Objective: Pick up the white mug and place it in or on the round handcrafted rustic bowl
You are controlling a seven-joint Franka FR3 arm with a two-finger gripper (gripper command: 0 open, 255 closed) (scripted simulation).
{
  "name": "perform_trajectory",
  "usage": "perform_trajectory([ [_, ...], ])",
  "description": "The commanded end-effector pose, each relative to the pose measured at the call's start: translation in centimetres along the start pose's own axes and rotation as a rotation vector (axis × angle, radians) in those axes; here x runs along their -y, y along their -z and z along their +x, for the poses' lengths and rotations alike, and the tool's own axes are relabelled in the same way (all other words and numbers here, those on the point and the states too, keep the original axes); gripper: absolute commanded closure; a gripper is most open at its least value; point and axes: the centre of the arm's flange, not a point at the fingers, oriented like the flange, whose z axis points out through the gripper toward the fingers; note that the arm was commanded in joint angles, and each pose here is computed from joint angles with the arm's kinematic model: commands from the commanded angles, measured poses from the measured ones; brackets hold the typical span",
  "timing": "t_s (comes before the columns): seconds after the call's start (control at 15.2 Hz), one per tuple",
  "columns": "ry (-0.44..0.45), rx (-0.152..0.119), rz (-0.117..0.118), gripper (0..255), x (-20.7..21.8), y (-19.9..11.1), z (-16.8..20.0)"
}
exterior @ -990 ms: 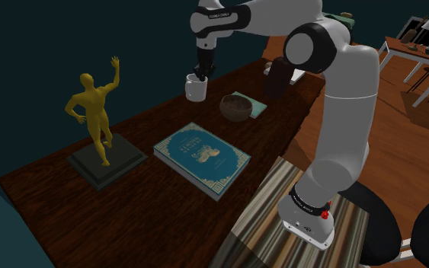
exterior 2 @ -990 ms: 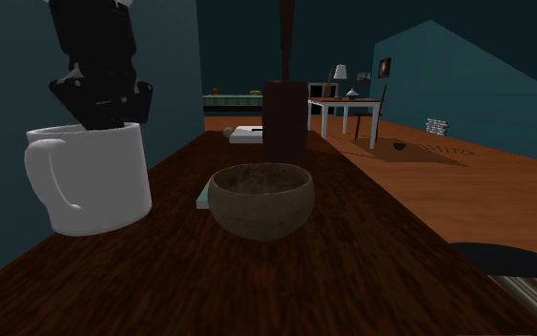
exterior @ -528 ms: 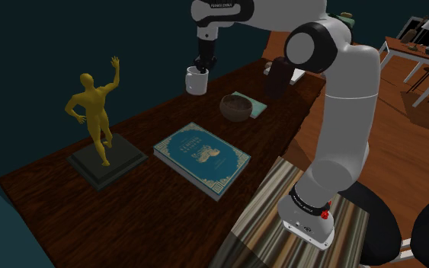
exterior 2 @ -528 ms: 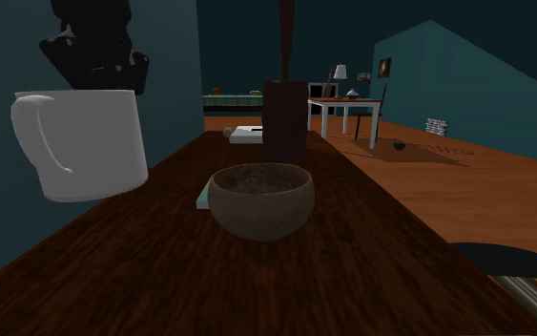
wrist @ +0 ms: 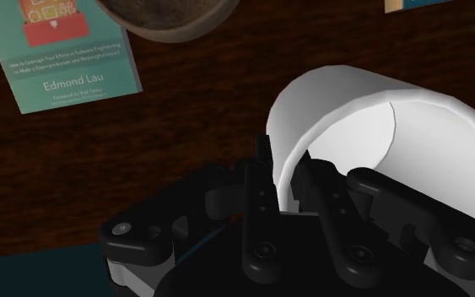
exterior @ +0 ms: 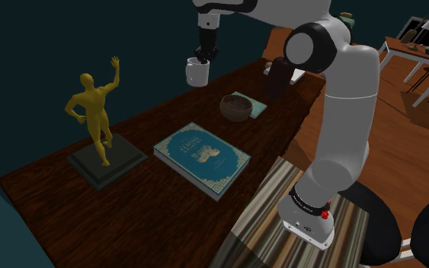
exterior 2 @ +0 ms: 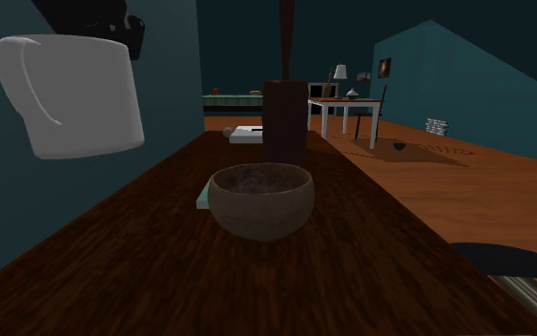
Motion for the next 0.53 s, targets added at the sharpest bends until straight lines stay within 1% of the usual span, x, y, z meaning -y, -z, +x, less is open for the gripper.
perform_trajectory([
  [0.0, 0.0, 0.0, 0.0, 255, 0.0, 0.7, -0.1],
  [0.46, 0.0, 0.0, 0.0, 255, -5.9, 1.0, -7.2],
])
